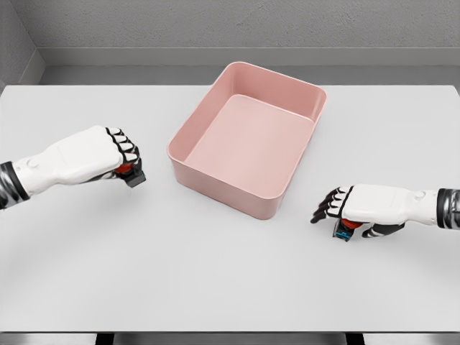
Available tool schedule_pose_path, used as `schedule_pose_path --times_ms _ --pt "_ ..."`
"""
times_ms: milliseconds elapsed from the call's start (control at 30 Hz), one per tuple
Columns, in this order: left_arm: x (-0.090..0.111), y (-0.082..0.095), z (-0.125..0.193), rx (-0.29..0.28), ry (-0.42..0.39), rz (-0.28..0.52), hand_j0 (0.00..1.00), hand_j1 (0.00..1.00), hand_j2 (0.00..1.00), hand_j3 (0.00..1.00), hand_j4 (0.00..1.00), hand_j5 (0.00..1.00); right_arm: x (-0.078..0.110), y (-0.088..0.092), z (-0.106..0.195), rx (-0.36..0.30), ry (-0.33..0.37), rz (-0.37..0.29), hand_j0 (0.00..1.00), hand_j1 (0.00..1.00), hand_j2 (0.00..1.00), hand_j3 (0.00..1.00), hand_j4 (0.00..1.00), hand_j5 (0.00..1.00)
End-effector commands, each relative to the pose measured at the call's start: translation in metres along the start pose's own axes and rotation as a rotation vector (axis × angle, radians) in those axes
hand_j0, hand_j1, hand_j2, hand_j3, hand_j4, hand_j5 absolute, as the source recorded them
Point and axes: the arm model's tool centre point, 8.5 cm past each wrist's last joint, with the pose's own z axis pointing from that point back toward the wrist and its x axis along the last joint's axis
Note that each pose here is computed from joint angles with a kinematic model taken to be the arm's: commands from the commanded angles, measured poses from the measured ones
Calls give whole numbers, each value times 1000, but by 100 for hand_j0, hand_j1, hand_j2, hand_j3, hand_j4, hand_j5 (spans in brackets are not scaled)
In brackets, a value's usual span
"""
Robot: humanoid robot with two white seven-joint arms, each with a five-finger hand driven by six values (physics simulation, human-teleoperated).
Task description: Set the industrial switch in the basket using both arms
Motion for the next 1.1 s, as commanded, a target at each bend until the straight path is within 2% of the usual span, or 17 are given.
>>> schedule_pose_path --times_ms 0,267,467,633,733,867,1067 --pt "3 6 -1 16 -12 -2 36 36 36 36 36 36 -1 1 1 2 3 -6 82 82 82 82 82 82" --pt "-2 24 -7 46 -17 -39 36 36 36 36 36 36 -2 2 1 7 7 -9 72 72 72 72 72 72" --pt "-2 43 -15 80 -35 -75 36 36 36 36 36 36 -2 2 1 14 8 -8 61 61 61 61 61 61" --pt "8 52 -42 107 -91 -83 36 36 36 36 36 36 -2 2 1 14 8 -8 51 51 51 51 51 51" --pt "10 61 -52 118 -105 -96 36 36 36 36 36 36 -3 0 2 7 9 -7 50 50 50 50 50 50" --pt "22 66 -75 134 -150 -96 35 35 35 35 35 35 -5 -4 4 -9 17 -6 50 50 50 50 50 50" --pt "31 75 -95 159 -181 -99 35 35 35 35 35 35 -12 -21 10 -53 28 -5 48 48 48 48 48 48"
